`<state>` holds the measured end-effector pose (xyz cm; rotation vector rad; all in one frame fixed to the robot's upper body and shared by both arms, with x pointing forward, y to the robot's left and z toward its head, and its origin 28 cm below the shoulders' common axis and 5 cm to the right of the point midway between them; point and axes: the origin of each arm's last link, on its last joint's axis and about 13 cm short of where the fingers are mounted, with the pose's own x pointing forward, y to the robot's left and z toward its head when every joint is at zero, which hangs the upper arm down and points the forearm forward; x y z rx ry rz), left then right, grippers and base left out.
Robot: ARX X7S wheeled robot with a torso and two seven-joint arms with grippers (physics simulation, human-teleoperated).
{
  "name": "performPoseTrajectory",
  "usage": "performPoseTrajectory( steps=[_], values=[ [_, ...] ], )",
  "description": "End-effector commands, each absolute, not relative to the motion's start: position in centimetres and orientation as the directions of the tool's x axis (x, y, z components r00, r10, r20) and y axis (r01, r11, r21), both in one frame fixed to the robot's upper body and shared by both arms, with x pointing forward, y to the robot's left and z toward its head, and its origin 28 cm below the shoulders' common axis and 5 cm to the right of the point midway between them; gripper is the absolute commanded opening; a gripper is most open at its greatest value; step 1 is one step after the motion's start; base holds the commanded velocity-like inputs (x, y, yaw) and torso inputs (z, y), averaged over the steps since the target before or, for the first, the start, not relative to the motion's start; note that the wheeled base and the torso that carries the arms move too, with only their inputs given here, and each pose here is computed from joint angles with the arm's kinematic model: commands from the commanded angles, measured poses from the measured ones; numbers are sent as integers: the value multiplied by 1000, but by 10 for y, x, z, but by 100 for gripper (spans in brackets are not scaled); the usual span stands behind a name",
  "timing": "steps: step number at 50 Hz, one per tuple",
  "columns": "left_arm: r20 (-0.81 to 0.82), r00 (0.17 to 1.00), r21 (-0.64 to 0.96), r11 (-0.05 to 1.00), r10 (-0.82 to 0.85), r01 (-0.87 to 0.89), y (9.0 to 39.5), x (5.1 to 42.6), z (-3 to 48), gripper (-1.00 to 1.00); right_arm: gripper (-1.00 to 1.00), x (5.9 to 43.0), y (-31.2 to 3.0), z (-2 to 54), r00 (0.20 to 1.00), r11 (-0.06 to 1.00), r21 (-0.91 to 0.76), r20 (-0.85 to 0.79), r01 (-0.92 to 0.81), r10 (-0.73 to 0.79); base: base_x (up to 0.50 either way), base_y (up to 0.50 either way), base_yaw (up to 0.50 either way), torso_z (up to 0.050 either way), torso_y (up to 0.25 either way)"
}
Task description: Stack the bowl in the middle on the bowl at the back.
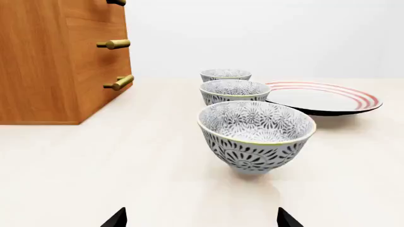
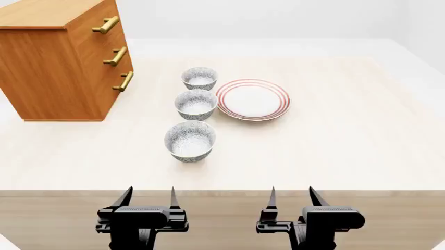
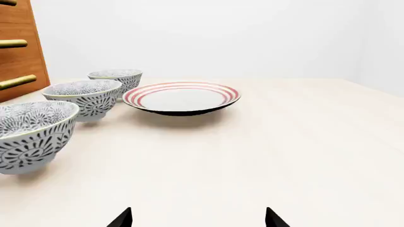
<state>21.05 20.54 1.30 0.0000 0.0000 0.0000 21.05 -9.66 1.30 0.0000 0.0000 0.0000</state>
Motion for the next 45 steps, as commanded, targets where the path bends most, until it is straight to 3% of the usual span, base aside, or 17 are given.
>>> performPoseTrajectory(
  steps=[1,19,34,45],
  values=[
    [3,1000,3,1000,1,-1,206,211,12,100,100,210,-96,12,1000,1000,8,2,1,-1,0,0,0,0,0],
    [13,1000,29,1000,3,-3,209,211,13,100,100,209,-97,16,1000,1000,-22,15,-3,3,0,0,0,0,0],
    [7,1000,32,999,11,-11,210,210,13,100,100,207,-97,15,1000,1000,-27,15,11,-11,100,487,0,0,0],
    [31,999,54,998,-30,28,210,215,25,100,100,213,-103,31,997,997,-17,-2,78,-78,0,0,0,0,0]
  ],
)
